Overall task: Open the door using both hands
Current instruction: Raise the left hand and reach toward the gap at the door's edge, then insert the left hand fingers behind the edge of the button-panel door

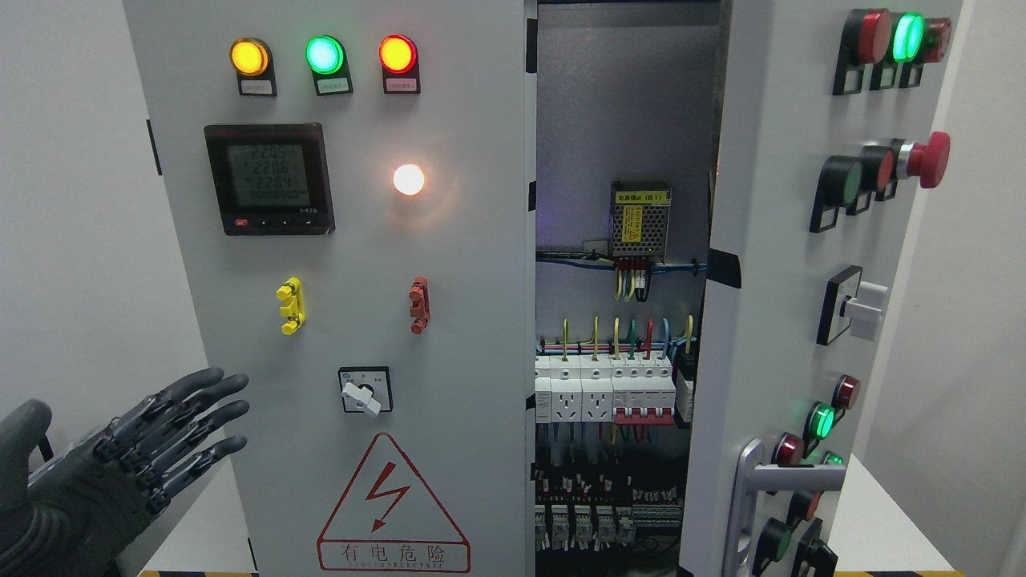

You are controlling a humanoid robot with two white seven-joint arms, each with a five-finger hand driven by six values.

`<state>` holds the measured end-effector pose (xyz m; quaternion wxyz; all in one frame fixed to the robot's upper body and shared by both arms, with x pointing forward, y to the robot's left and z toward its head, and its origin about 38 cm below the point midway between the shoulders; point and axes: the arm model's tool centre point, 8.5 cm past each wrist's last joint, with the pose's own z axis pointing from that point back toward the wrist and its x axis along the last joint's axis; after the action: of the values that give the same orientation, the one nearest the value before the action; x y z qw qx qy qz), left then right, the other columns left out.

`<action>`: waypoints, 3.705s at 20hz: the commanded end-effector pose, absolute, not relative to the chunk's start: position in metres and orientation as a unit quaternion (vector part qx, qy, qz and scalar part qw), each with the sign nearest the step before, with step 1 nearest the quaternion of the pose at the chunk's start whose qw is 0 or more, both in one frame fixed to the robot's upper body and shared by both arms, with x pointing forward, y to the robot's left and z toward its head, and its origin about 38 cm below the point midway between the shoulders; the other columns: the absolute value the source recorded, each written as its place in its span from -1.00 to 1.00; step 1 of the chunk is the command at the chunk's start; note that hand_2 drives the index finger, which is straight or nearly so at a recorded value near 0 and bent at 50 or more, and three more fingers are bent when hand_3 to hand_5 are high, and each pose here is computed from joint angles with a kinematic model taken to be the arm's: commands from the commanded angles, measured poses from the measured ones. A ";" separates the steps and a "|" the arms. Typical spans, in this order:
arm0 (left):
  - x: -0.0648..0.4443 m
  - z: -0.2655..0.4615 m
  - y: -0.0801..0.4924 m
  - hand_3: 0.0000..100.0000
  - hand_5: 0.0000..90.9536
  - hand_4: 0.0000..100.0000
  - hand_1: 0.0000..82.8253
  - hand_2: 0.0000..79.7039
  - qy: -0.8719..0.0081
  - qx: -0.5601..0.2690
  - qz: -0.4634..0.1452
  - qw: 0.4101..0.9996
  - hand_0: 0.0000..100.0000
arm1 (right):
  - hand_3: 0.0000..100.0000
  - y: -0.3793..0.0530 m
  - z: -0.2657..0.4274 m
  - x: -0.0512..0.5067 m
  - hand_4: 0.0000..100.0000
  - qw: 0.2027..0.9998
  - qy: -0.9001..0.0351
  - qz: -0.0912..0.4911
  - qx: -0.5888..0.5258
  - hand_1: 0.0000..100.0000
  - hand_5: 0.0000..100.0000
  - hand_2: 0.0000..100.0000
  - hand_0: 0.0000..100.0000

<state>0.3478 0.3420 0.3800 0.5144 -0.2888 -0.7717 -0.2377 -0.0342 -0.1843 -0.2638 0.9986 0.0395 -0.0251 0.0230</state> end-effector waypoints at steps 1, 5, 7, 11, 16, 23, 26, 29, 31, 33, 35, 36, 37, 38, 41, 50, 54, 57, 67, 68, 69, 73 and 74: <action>0.361 0.346 0.311 -1.00 -1.00 -0.92 -1.00 -1.00 -0.693 -0.318 -0.276 0.585 -1.00 | -1.00 -0.184 -0.264 -0.034 -1.00 0.999 -0.025 0.023 0.039 -1.00 -1.00 -1.00 -1.00; 0.367 0.341 0.298 -1.00 -1.00 -0.92 -1.00 -1.00 -0.674 -0.329 -0.288 0.595 -1.00 | -1.00 -0.184 -0.264 -0.034 -1.00 0.999 -0.025 0.023 0.040 -1.00 -1.00 -1.00 -1.00; 0.369 0.340 0.288 -1.00 -1.00 -0.92 -1.00 -1.00 -0.670 -0.342 -0.289 0.592 -1.00 | -1.00 -0.184 -0.264 -0.034 -1.00 0.999 -0.025 0.023 0.040 -1.00 -1.00 -1.00 -1.00; 0.375 0.347 0.275 -1.00 -1.00 -0.92 -1.00 -1.00 -0.650 -0.363 -0.290 0.601 -1.00 | -1.00 -0.184 -0.264 -0.034 -1.00 0.999 -0.025 0.023 0.039 -1.00 -1.00 -1.00 -1.00; 0.385 0.372 0.254 -1.00 -1.00 -0.92 -1.00 -1.00 -0.636 -0.383 -0.307 0.596 -1.00 | -1.00 -0.184 -0.264 -0.034 -1.00 0.999 -0.025 0.023 0.039 -1.00 -1.00 -1.00 -1.00; 0.393 0.417 0.218 -1.00 -1.00 -0.92 -1.00 -1.00 -0.625 -0.421 -0.331 0.568 -1.00 | -1.00 -0.184 -0.264 -0.034 -1.00 0.999 -0.025 0.023 0.039 -1.00 -1.00 -1.00 -1.00; 0.394 0.418 0.205 -1.00 -1.00 -0.92 -1.00 -1.00 -0.609 -0.439 -0.336 0.568 -1.00 | -1.00 -0.184 -0.264 -0.034 -1.00 0.999 -0.025 0.023 0.039 -1.00 -1.00 -1.00 -1.00; 0.399 0.414 0.183 -1.00 -1.00 -0.92 -1.00 -1.00 -0.592 -0.463 -0.341 0.565 -1.00 | -1.00 -0.184 -0.264 -0.034 -1.00 0.999 -0.025 0.023 0.040 -1.00 -1.00 -1.00 -1.00; 0.403 0.415 0.178 -1.00 -1.00 -0.92 -1.00 -1.00 -0.585 -0.466 -0.341 0.570 -1.00 | -1.00 -0.184 -0.264 -0.034 -1.00 0.999 -0.025 0.023 0.039 -1.00 -1.00 -1.00 -1.00; 0.407 0.422 0.170 -1.00 -1.00 -0.92 -1.00 -1.00 -0.578 -0.469 -0.348 0.570 -1.00 | -1.00 -0.184 -0.264 -0.034 -1.00 0.999 -0.025 0.023 0.039 -1.00 -1.00 -1.00 -1.00; 0.414 0.426 0.157 -1.00 -1.00 -0.92 -1.00 -1.00 -0.569 -0.476 -0.350 0.572 -1.00 | -1.00 -0.184 -0.264 -0.034 -1.00 0.999 -0.025 0.023 0.039 -1.00 -1.00 -1.00 -1.00; 0.417 0.427 0.151 -1.00 -1.00 -0.92 -1.00 -1.00 -0.565 -0.481 -0.351 0.572 -1.00 | -1.00 -0.184 -0.264 -0.034 -1.00 0.999 -0.025 0.023 0.039 -1.00 -1.00 -1.00 -1.00; 0.419 0.426 0.142 -1.00 -1.00 -0.92 -1.00 -1.00 -0.558 -0.486 -0.355 0.572 -1.00 | -1.00 -0.184 -0.264 -0.034 -1.00 0.999 -0.025 0.023 0.040 -1.00 -1.00 -1.00 -1.00; 0.419 0.431 0.136 -1.00 -1.00 -0.92 -1.00 -1.00 -0.555 -0.489 -0.360 0.568 -1.00 | -1.00 -0.184 -0.264 -0.034 -1.00 0.999 -0.025 0.023 0.039 -1.00 -1.00 -1.00 -1.00; 0.417 0.440 0.116 -1.00 -1.00 -0.92 -1.00 -1.00 -0.547 -0.500 -0.374 0.557 -1.00 | -1.00 -0.184 -0.264 -0.034 -1.00 0.999 -0.025 0.023 0.040 -1.00 -1.00 -1.00 -1.00; 0.417 0.469 0.078 -1.00 -1.00 -0.91 -1.00 -1.00 -0.542 -0.528 -0.387 0.527 -1.00 | -1.00 -0.184 -0.264 -0.034 -1.00 0.999 -0.025 0.023 0.039 -1.00 -1.00 -1.00 -1.00; 0.422 0.469 0.061 -1.00 -1.00 -0.91 -1.00 -1.00 -0.528 -0.538 -0.386 0.532 -1.00 | -1.00 -0.184 -0.264 -0.034 -1.00 0.999 -0.025 0.023 0.039 -1.00 -1.00 -1.00 -1.00; 0.423 0.468 0.049 -1.00 -1.00 -0.91 -1.00 -1.00 -0.521 -0.545 -0.387 0.530 -1.00 | -1.00 -0.184 -0.264 -0.034 -1.00 0.999 -0.025 0.023 0.040 -1.00 -1.00 -1.00 -1.00; 0.411 0.466 0.015 -1.00 -1.00 -0.91 -1.00 -1.00 -0.492 -0.566 -0.404 0.523 -1.00 | -1.00 -0.184 -0.264 -0.034 -1.00 0.999 -0.025 0.023 0.040 -1.00 -1.00 -1.00 -1.00; 0.410 0.466 0.014 -1.00 -1.00 -0.91 -1.00 -1.00 -0.491 -0.568 -0.404 0.522 -1.00 | -1.00 -0.184 -0.264 -0.034 -1.00 0.999 -0.025 0.023 0.040 -1.00 -1.00 -1.00 -1.00; 0.410 0.466 0.012 -1.00 -1.00 -0.91 -1.00 -1.00 -0.490 -0.569 -0.405 0.522 -1.00 | -1.00 -0.184 -0.264 -0.034 -1.00 0.999 -0.025 0.023 0.039 -1.00 -1.00 -1.00 -1.00; 0.409 0.468 0.005 -1.00 -1.00 -0.91 -1.00 -1.00 -0.489 -0.576 -0.403 0.517 -1.00 | -1.00 -0.184 -0.264 -0.034 -1.00 0.999 -0.025 0.023 0.039 -1.00 -1.00 -1.00 -1.00; 0.410 0.470 0.002 -1.00 -1.00 -0.91 -1.00 -1.00 -0.489 -0.579 -0.399 0.516 -1.00 | -1.00 -0.184 -0.264 -0.034 -1.00 0.999 -0.025 0.023 0.040 -1.00 -1.00 -1.00 -1.00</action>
<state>0.4141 0.0334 0.4667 0.5301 -0.5503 -0.5045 -0.4020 -0.0343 -0.1844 -0.2638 0.9987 0.0389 -0.0251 0.0230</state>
